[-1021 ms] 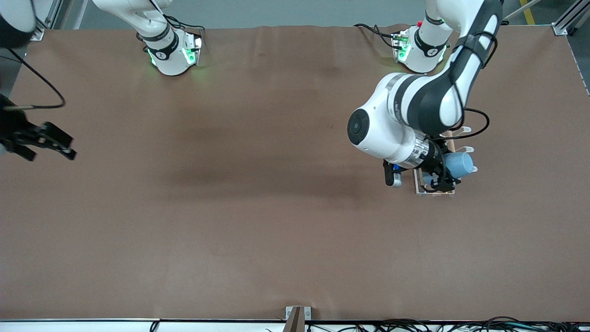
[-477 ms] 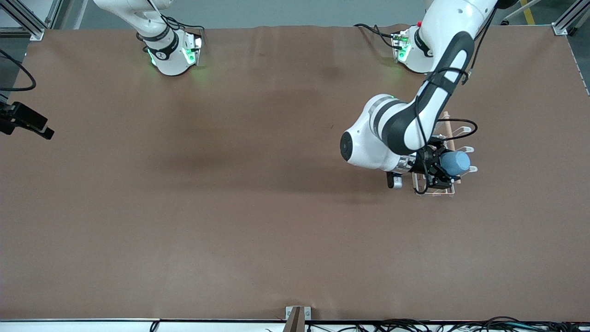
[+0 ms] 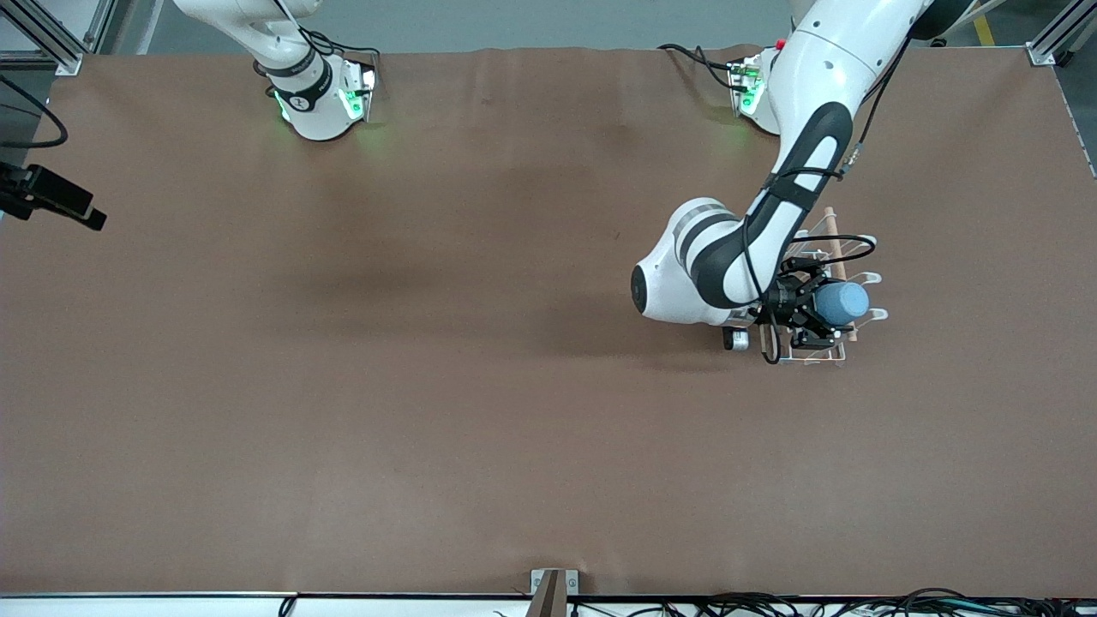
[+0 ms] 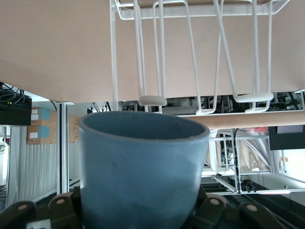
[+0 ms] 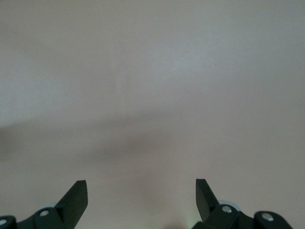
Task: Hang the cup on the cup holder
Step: 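Lower the cup onto a holder hook with the left gripper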
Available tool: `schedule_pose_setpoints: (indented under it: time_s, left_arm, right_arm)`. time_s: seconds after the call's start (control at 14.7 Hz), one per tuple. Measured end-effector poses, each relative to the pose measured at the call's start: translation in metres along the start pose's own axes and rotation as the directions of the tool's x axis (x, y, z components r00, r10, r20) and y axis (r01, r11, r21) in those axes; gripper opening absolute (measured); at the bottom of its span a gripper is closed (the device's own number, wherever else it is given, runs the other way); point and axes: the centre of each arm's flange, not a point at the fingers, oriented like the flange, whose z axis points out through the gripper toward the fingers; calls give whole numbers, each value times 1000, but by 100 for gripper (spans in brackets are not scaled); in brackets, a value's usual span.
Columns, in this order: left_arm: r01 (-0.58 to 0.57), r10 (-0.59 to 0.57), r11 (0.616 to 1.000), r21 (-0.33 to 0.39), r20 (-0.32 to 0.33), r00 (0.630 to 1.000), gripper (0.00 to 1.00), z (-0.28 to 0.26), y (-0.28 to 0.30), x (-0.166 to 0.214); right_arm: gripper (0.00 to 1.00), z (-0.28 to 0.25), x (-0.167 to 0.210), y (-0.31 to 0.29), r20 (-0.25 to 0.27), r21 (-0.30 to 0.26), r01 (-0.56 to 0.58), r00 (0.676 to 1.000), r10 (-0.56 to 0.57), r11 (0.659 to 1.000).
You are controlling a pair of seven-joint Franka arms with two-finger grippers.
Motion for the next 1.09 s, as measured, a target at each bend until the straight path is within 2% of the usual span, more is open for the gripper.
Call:
schedule_pose_setpoints:
  time_s: [0.61,0.68,0.82,1.09]
  left_arm:
    - [-25,23,999,35,59,998,78,10,-1,26]
    - [-14,12,999,36,59,998,82,10,-1,27]
    - [5,-8,999,43,58,998,100,7,0,27]
    - [54,-57,996,67,44,997,100,-6,-4,15]
  right_arm:
    - [100,-10,-2,0,-22,3,0,1000,1,1000]
    - [100,-11,-3,0,-23,3,0,1000,0,1000]
    - [100,-11,-4,0,-23,3,4,1000,-4,1000]
    - [100,-11,-4,0,-21,2,33,999,-33,999]
